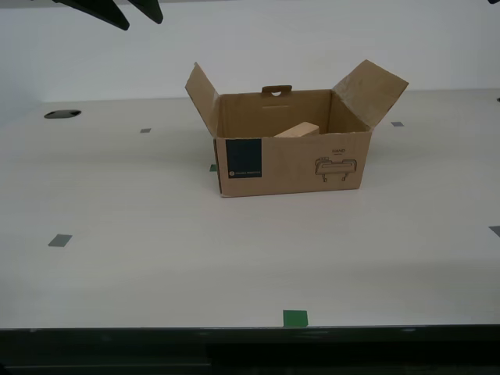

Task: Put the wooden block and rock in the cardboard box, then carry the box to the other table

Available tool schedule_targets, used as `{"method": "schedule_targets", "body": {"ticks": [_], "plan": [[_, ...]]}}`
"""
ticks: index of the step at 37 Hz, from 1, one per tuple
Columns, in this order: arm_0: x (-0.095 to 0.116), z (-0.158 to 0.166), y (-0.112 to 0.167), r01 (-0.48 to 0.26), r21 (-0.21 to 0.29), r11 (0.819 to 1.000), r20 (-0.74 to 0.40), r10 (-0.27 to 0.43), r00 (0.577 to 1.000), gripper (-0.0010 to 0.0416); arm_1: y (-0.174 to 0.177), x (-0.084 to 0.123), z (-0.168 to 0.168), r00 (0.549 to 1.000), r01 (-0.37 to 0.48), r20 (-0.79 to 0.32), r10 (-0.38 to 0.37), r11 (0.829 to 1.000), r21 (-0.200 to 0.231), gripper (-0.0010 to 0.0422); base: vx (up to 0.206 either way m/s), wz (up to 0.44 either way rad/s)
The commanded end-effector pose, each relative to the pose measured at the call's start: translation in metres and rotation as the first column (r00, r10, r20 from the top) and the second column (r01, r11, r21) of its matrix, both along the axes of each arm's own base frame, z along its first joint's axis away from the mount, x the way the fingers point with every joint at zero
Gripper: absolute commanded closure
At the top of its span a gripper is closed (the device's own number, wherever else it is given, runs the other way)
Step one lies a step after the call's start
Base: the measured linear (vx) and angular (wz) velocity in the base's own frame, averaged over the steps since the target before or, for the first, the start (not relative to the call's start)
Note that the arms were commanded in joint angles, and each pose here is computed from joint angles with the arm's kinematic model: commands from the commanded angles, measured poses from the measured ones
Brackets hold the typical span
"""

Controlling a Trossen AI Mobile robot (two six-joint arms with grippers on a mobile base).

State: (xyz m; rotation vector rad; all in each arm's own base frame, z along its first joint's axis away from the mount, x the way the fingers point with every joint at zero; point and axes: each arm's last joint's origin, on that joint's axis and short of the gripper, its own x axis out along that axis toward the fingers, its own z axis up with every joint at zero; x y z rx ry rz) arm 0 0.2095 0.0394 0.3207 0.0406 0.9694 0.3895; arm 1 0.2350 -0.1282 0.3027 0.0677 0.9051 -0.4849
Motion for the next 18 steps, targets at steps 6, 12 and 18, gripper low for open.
{"method": "schedule_targets", "body": {"ticks": [6,12,18], "plan": [[0.0,0.0,0.0,0.001,0.001,1.0,0.003,-0.001,1.0,0.0019,-0.001,0.002,0.002,1.0,0.001,0.03,0.0,1.0,-0.016,0.016,0.0,0.0],[0.003,0.003,0.0,0.001,0.007,1.0,0.04,-0.002,0.999,0.0018,-0.002,0.003,0.0,1.0,-0.008,0.025,0.008,1.0,-0.028,0.016,0.0,0.0],[0.004,0.003,0.001,0.018,0.022,1.0,0.048,-0.019,0.999,0.0018,-0.003,0.006,-0.012,0.997,-0.073,-0.021,0.072,0.995,-0.063,0.0161,0.0,0.0]]}}
